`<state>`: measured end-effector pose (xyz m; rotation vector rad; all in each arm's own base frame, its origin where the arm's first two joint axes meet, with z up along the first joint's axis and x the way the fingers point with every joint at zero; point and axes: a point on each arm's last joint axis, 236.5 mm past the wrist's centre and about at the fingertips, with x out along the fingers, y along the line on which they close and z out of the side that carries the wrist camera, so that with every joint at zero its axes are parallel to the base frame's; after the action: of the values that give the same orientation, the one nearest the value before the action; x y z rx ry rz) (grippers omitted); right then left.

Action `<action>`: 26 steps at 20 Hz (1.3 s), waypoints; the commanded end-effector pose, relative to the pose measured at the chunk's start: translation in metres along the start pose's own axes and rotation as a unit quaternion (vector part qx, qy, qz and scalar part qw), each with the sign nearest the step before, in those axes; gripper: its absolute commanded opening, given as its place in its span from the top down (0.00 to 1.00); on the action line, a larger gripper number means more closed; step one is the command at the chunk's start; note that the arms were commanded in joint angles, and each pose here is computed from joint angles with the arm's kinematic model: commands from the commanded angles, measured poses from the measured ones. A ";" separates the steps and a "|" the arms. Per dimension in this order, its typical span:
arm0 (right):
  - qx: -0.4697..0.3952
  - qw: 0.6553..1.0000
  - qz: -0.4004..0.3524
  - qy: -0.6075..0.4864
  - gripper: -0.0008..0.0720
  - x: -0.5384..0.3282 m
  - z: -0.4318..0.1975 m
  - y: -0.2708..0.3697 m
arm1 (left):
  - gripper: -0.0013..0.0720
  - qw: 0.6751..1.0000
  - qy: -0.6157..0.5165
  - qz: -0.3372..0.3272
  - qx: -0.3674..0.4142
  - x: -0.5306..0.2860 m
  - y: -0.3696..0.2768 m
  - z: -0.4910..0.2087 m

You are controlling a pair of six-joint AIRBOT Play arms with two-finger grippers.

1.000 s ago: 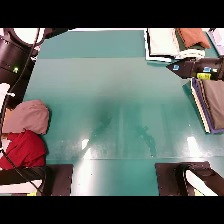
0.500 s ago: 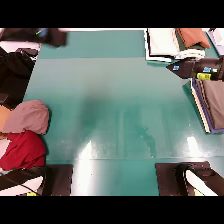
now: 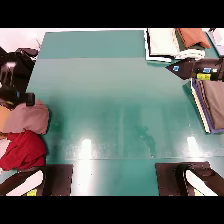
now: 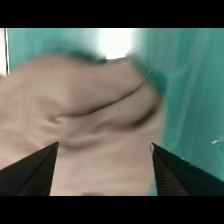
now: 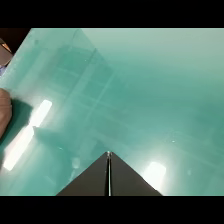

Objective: Fold the shirts.

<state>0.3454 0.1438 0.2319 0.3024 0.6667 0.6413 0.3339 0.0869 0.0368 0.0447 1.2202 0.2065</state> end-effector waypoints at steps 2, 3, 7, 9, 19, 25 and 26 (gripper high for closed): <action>0.000 1.000 0.003 0.005 0.96 0.000 -0.002 0.002 | 0.07 1.000 -0.012 0.015 -0.024 0.054 0.019 -0.028; 0.000 1.000 0.002 0.002 0.96 0.000 -0.001 0.001 | 0.07 0.999 -0.017 0.016 -0.024 0.055 0.020 -0.026; 0.000 1.000 -0.002 -0.009 0.96 0.000 0.004 -0.001 | 0.74 1.000 -0.008 0.013 -0.027 0.053 0.019 -0.028; 0.000 1.000 -0.005 -0.020 0.96 -0.001 0.010 -0.002 | 0.95 0.999 -0.008 0.012 -0.031 0.039 0.020 -0.022; -0.105 0.978 -0.011 -0.181 0.96 -0.081 0.120 0.063 | 0.96 0.875 -0.437 -0.177 0.107 -0.340 -0.117 0.111; -0.144 0.964 -0.037 -0.220 0.96 -0.125 0.161 0.072 | 0.96 0.812 -0.417 -0.320 0.254 -0.358 -0.287 0.076; -0.147 0.964 -0.043 -0.216 0.96 -0.128 0.164 0.068 | 0.95 0.810 -0.390 -0.334 0.282 -0.340 -0.323 0.066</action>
<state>0.3459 0.1156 0.4311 0.1621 0.1741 0.5766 0.3423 -0.2064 0.3519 0.1536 0.3382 -0.5705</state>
